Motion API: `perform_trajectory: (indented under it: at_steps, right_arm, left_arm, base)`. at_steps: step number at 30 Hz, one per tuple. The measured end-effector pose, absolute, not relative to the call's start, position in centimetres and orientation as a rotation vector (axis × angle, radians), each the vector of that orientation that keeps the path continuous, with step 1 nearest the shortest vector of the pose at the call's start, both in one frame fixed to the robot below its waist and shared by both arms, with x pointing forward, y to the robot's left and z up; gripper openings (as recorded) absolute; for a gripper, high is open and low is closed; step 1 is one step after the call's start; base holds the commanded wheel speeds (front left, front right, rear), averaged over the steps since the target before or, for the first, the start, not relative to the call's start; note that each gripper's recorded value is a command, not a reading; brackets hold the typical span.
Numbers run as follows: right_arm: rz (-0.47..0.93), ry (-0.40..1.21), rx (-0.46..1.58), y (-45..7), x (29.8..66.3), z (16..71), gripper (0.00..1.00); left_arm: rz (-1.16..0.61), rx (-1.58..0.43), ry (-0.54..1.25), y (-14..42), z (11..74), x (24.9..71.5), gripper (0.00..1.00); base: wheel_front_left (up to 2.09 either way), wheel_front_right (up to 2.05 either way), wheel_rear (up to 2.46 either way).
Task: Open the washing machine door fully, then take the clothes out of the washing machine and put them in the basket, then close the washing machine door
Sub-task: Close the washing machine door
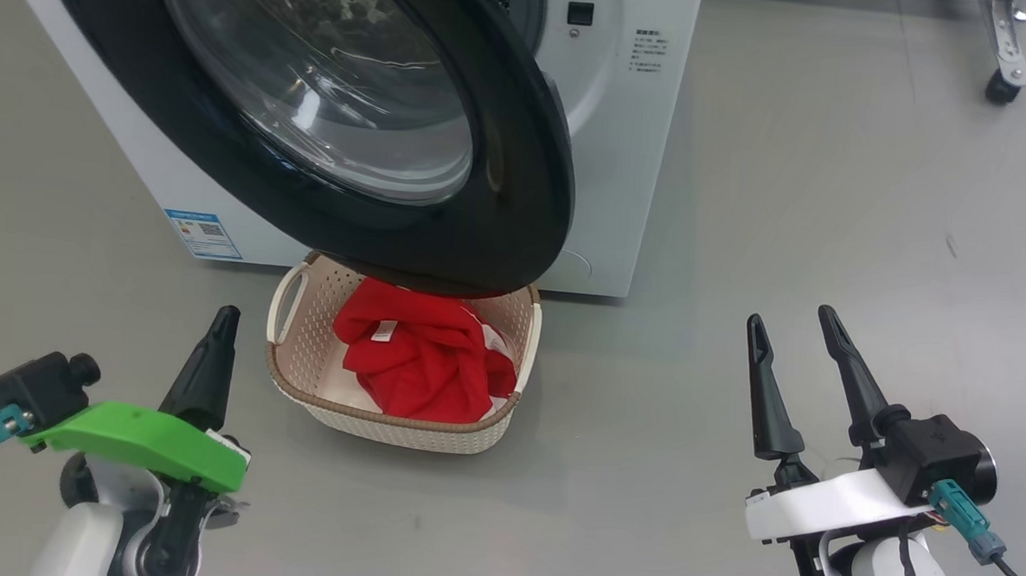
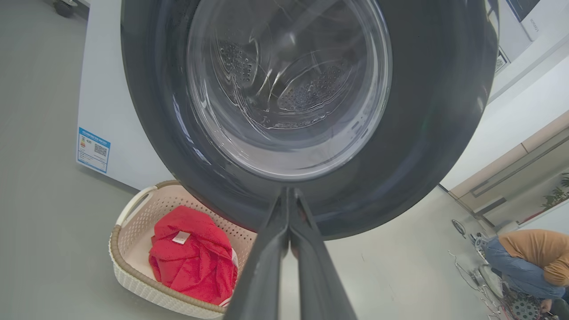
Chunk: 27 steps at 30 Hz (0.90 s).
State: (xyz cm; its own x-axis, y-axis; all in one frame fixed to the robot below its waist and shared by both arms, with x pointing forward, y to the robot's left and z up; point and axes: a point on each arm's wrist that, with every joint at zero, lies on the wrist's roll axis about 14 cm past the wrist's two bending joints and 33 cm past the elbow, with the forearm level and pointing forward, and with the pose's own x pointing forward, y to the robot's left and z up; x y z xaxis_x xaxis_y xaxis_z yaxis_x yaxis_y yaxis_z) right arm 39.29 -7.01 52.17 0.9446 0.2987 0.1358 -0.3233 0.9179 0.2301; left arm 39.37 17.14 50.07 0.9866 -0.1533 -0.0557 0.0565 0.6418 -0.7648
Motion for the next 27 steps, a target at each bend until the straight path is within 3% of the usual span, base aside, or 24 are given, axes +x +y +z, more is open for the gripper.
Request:
perform_trajectory:
  at_steps: [5, 13, 14, 15, 17, 27]
  right_arm:
    - [0.370, -0.104, 0.261, -5.5, 38.9, 52.6, 1.00]
    - [0.411, -0.109, 0.262, -4.2, 38.7, 52.9, 1.00]
    - [0.412, -0.107, 0.262, -4.2, 38.7, 52.8, 1.00]
    - [0.413, -0.107, 0.263, -4.1, 38.7, 52.8, 1.00]
    - [0.414, -0.105, 0.264, -4.1, 38.7, 52.7, 1.00]
    - [0.421, -0.094, 0.271, -3.8, 38.8, 52.4, 1.00]
  left_arm:
    - [-0.094, -0.625, 0.023, 19.5, 51.2, 37.6, 0.00]
    - [-0.069, -0.427, -0.085, 20.5, 51.5, 35.4, 0.00]
    - [-0.069, -0.410, -0.083, 20.5, 51.4, 35.4, 0.27]
    - [-0.068, -0.387, -0.076, 20.5, 51.2, 35.3, 0.62]
    - [-0.061, -0.359, -0.061, 20.4, 50.8, 35.1, 1.00]
    - [-0.053, -0.309, -0.025, 19.2, 49.7, 34.7, 1.00]
  base:
    - [0.00, 0.00, 0.00]
    - [0.00, 0.00, 0.00]
    - [0.00, 0.00, 0.00]
    - [0.00, 0.00, 0.00]
    - [0.00, 0.00, 0.00]
    - [0.00, 0.00, 0.00]
